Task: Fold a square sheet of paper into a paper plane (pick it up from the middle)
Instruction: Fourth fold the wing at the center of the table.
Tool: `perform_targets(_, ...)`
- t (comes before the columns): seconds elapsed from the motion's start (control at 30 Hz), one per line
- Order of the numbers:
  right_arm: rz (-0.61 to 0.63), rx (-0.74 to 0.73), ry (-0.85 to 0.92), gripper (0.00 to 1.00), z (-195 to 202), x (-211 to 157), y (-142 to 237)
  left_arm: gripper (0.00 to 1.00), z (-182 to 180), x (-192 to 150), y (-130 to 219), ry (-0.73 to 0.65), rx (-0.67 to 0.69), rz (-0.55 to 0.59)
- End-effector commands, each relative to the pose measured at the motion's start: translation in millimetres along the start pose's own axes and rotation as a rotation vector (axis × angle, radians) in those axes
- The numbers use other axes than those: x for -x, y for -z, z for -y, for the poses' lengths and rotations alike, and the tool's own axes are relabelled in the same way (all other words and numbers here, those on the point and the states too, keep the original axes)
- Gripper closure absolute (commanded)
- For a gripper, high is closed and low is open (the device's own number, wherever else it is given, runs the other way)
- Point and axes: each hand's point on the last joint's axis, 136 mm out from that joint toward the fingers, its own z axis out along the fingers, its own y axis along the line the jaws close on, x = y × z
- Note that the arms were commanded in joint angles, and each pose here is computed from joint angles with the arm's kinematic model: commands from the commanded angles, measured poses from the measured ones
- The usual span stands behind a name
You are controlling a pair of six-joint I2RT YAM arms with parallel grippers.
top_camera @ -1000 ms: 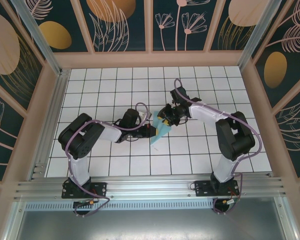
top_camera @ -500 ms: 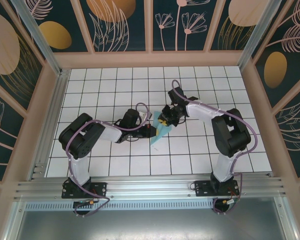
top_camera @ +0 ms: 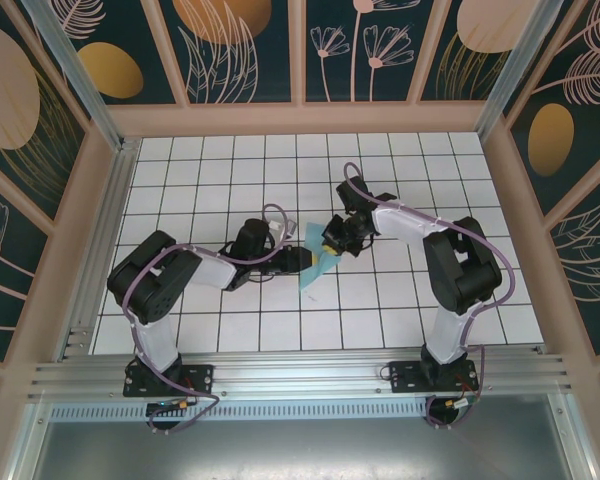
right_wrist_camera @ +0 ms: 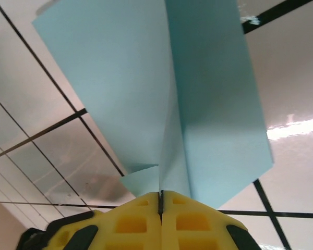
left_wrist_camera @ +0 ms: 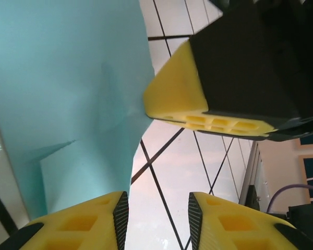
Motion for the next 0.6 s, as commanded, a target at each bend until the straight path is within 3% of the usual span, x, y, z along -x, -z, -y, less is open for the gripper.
perform_targets(0.0,0.016,-0.049,0.036,1.0,6,-2,14,0.64,2,10,6,0.04,-0.036,0.05)
perform_targets(0.2,0.026,-0.066,0.053,1.0,10,0,19,0.76,-31,20,3,0.126,0.159,0.067)
perform_targets(0.57,0.025,-0.064,0.084,1.0,6,1,20,0.81,-68,25,-8,0.128,0.386,-0.022)
